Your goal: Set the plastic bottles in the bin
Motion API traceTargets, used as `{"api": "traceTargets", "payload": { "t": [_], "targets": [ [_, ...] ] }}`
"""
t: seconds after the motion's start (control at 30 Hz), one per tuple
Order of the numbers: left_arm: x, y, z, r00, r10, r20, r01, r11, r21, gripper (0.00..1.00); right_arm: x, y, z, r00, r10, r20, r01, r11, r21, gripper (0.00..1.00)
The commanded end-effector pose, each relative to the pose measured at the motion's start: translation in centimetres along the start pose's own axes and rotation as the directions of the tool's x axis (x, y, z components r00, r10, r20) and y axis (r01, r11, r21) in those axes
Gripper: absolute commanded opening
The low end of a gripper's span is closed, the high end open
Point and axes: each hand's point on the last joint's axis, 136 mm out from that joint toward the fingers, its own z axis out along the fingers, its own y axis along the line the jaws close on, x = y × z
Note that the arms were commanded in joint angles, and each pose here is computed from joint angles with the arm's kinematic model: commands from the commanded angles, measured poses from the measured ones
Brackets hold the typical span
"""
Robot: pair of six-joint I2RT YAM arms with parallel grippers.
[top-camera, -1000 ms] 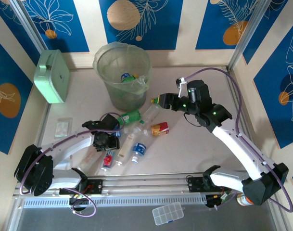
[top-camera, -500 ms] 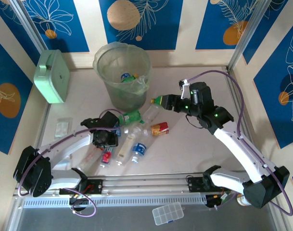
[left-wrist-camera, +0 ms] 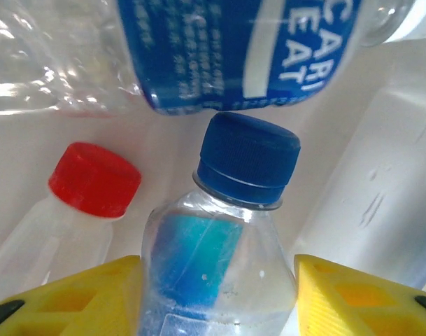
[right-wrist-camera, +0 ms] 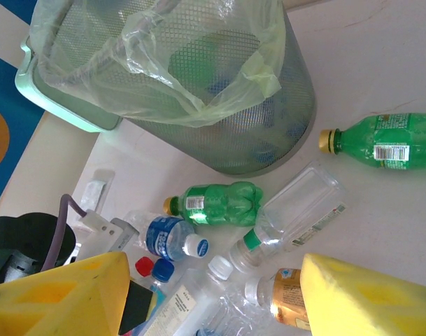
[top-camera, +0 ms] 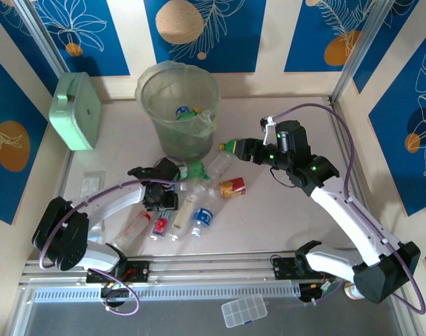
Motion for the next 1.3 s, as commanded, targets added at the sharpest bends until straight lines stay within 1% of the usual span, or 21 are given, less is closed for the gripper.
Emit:
{"api": "traceTargets", "payload": {
  "t": [0.0,0.07,0.13,0.23,0.37,0.57,0.7,0.77,0.83,1.0,1.07,1.27],
  "targets": [
    [-0.6,-0.8,-0.4,1.000,0.022,0.009,-0.022,1.000,0.011,0.59,0.0,0.5,-0.5,1.000,0.012,0.003,-0.011,1.000,-0.029,0.66],
    [-0.6,-0.7,-0.6,1.000,0.030,0.007,-0.030,1.000,0.007,0.67,-0.1,0.5,-0.7,1.000,0.009,0.004,-0.009,1.000,-0.029,0.66],
    [0.0,-0.5,-0.5,1.000,0.028,-0.010,-0.028,1.000,0.003,0.72,-0.1,0.5,-0.7,1.000,0.002,0.005,-0.002,1.000,-0.027,0.67],
    [1.0,-0.2,-0.3,0.999,0.022,-0.038,-0.022,1.000,0.004,0.73,-0.1,0.4,-0.6,1.000,0.004,0.000,-0.004,1.000,-0.023,0.67],
    [1.9,0.5,-0.6,0.999,0.022,-0.042,-0.022,1.000,0.001,0.74,0.1,0.4,-0.3,1.000,0.007,-0.012,-0.008,1.000,-0.028,0.67],
    [3.4,0.4,-0.5,0.997,0.037,-0.071,-0.037,0.999,0.011,0.76,0.1,0.5,0.1,1.000,0.017,-0.021,-0.018,0.999,-0.033,0.67],
    [4.0,0.1,-0.5,0.996,0.057,-0.074,-0.057,0.998,-0.001,0.81,0.5,0.4,0.5,0.999,0.032,-0.035,-0.033,0.999,-0.039,0.67],
    [4.3,-0.1,-0.4,0.994,0.070,-0.079,-0.071,0.997,-0.004,0.82,0.6,0.3,0.6,0.999,0.034,-0.038,-0.036,0.999,-0.038,0.67],
    [4.4,-0.1,-0.2,0.994,0.075,-0.084,-0.077,0.997,-0.013,0.82,0.7,0.2,0.6,0.999,0.033,-0.040,-0.035,0.999,-0.035,0.67],
    [4.5,0.1,0.6,0.993,0.077,-0.084,-0.080,0.996,-0.031,0.72,0.8,0.1,0.5,0.999,0.033,-0.038,-0.034,0.999,-0.032,0.67],
    [4.5,0.0,1.0,0.994,0.068,-0.084,-0.071,0.997,-0.028,0.70,0.8,-0.1,0.6,0.999,0.034,-0.037,-0.035,0.999,-0.028,0.67],
    [4.5,0.3,1.6,0.994,0.066,-0.092,-0.072,0.995,-0.064,0.68,1.0,-0.3,0.7,0.998,0.042,-0.042,-0.043,0.999,-0.030,0.67]
  ]
}}
